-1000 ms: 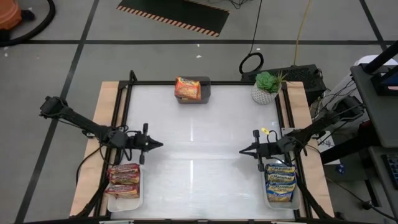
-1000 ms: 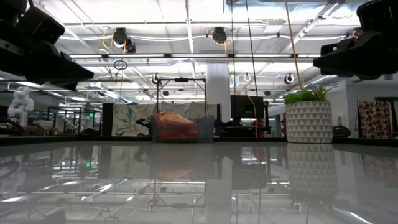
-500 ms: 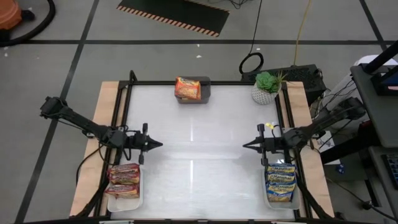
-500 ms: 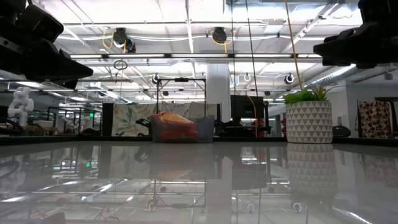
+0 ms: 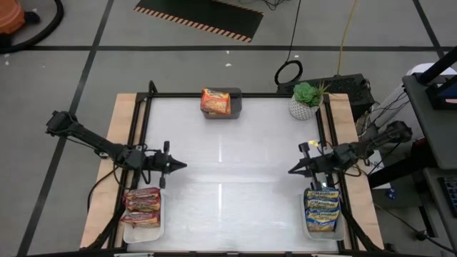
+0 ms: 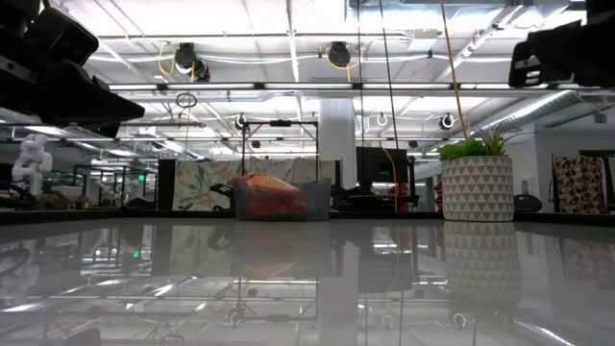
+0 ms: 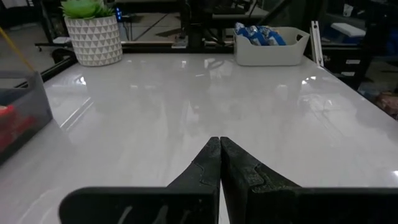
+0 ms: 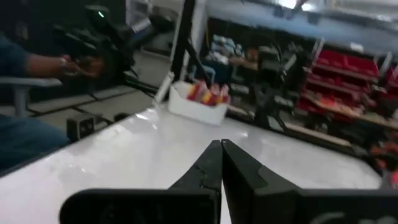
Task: Sort Maruchan noodles
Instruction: Return to Home Position
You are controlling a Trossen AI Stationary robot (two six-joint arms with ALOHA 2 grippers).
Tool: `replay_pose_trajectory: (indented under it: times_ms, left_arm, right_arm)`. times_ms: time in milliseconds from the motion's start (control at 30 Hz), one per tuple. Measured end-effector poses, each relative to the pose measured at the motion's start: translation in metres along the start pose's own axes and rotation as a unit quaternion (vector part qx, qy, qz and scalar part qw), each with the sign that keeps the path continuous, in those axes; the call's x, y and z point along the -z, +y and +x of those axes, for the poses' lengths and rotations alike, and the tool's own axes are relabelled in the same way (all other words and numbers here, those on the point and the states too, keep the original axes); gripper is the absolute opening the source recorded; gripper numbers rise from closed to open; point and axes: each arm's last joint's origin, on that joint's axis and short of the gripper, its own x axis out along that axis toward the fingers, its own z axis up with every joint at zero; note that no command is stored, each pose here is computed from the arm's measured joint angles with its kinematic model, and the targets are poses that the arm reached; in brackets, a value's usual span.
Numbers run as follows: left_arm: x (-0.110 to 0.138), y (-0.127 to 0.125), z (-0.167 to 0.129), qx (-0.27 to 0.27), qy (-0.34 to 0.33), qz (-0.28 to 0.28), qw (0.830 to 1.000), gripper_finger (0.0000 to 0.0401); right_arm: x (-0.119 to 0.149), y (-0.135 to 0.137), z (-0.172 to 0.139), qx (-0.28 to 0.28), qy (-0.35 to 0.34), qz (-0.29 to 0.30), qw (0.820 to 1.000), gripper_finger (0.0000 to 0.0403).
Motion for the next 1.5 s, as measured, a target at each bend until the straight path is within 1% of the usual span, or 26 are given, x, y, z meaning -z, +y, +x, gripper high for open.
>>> replay_pose_trajectory:
  times_ms: [67, 200, 300, 467, 600, 733, 800, 833, 967, 1000, 1100, 1300, 1500]
  left_arm:
    - [0.0, 0.0, 0.0, -0.002, -0.001, 0.003, 1.0, 0.0005]
    - [0.0, 0.0, 0.0, -0.002, -0.001, 0.015, 1.0, 0.0005]
    - [0.0, 0.0, 0.0, -0.002, -0.001, 0.028, 1.0, 0.0005]
    - [0.0, 0.001, 0.0, -0.006, -0.001, 0.046, 0.999, 0.0005]
    - [0.0, 0.003, 0.001, -0.012, -0.001, 0.049, 0.999, 0.0005]
    - [-0.001, 0.003, 0.001, -0.014, -0.001, 0.05, 0.999, 0.0005]
    - [-0.001, 0.003, 0.001, -0.014, -0.001, 0.05, 0.999, 0.0005]
    - [-0.001, 0.003, 0.001, -0.014, -0.001, 0.05, 0.999, 0.0005]
    - [-0.001, 0.003, 0.001, -0.014, -0.001, 0.05, 0.999, 0.0005]
    - [-0.001, 0.003, 0.001, -0.014, -0.001, 0.048, 0.999, 0.0005]
    - [0.0, 0.003, 0.001, -0.014, -0.001, 0.042, 0.999, 0.0005]
    - [0.0, 0.003, 0.001, -0.014, -0.001, 0.038, 0.999, 0.0005]
    - [0.0, 0.003, 0.001, -0.014, -0.001, 0.038, 0.999, 0.0005]
  right_arm:
    - [-0.002, -0.002, -0.001, -0.004, -0.013, -0.01, 1.0, 0.0]
    - [-0.004, -0.009, -0.004, 0.012, -0.03, -0.03, 0.999, 0.0]
    - [-0.004, -0.014, -0.005, 0.006, -0.038, -0.032, 0.999, 0.0]
    - [0.0, -0.022, -0.006, 0.003, -0.026, -0.026, 0.999, 0.0]
    - [0.004, -0.028, -0.007, 0.029, -0.007, -0.018, 0.999, 0.0]
    - [0.006, -0.028, -0.007, 0.007, -0.002, -0.012, 1.0, 0.0]
    - [0.006, -0.028, -0.007, 0.008, -0.004, -0.013, 1.0, 0.0]
    - [0.006, -0.029, -0.007, 0.014, -0.002, -0.013, 1.0, 0.0]
    - [0.007, -0.033, -0.008, 0.082, 0.011, -0.005, 0.997, 0.0]
    - [0.006, -0.033, -0.008, 0.089, 0.007, 0.001, 0.996, 0.0]
    - [0.002, -0.033, -0.01, 0.087, -0.014, 0.006, 0.996, 0.0]
    - [0.009, -0.03, -0.016, 0.083, 0.017, 0.009, 0.996, 0.0]
    - [0.01, -0.031, -0.017, 0.093, 0.021, 0.008, 0.995, 0.0]
